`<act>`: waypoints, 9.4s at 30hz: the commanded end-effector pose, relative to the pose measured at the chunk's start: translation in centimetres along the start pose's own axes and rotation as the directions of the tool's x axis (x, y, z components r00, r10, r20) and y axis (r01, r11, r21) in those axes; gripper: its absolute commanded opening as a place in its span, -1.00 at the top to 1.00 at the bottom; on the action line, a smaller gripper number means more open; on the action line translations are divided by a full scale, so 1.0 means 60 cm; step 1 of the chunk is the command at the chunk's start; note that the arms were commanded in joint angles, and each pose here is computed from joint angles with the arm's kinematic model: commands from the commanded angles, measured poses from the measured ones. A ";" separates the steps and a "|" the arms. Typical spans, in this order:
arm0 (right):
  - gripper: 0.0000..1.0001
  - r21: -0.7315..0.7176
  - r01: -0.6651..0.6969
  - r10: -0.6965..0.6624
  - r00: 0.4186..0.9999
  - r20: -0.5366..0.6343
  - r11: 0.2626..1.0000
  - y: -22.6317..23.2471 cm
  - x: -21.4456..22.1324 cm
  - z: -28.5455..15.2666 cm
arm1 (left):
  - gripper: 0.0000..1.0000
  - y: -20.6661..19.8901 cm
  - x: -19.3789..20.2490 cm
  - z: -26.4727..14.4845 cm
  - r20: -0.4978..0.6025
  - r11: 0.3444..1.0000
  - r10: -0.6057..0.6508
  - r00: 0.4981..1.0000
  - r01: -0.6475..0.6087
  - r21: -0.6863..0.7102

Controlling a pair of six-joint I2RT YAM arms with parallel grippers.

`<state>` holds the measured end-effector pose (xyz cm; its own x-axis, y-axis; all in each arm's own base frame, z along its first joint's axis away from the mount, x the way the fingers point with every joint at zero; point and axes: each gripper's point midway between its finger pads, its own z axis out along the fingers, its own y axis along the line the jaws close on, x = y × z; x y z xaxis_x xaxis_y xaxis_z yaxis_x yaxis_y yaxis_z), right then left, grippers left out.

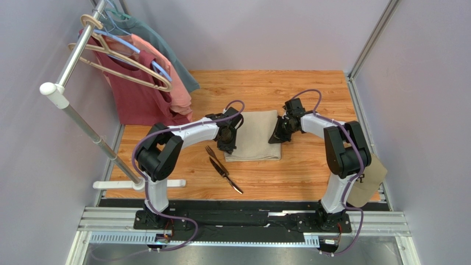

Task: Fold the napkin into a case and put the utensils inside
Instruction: Smooth out the square-folded napkin at the center of the board, then pick up the top corner of the square-folded napkin from the center of the board, then fold the top corner of the square-folded napkin at the center of the board.

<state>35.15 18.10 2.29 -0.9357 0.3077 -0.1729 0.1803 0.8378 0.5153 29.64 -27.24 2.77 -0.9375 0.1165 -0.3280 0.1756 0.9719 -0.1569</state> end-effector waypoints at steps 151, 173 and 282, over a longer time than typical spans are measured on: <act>-0.38 -0.187 0.024 0.008 0.986 0.167 0.982 -0.056 0.031 -0.135 | 0.34 -0.186 -0.238 -0.002 0.105 0.846 -0.180 0.978 0.100 0.523; -0.36 -0.001 0.094 -0.090 0.959 0.268 0.996 -0.062 -0.071 -0.136 | 0.28 -0.080 -0.081 -0.076 0.084 0.903 -0.113 0.990 0.067 0.424; 1.00 0.310 0.502 -0.580 0.772 0.261 0.807 0.006 -0.245 -0.064 | 0.42 -0.092 -0.269 -0.063 0.071 0.745 -0.397 0.915 0.276 0.608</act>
<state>45.66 11.97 6.24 -0.7935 -0.1363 -0.5931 -0.2119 0.9755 0.0594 41.97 -32.85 11.29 -0.9139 -0.2963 -0.2774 0.0204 0.6492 -0.7604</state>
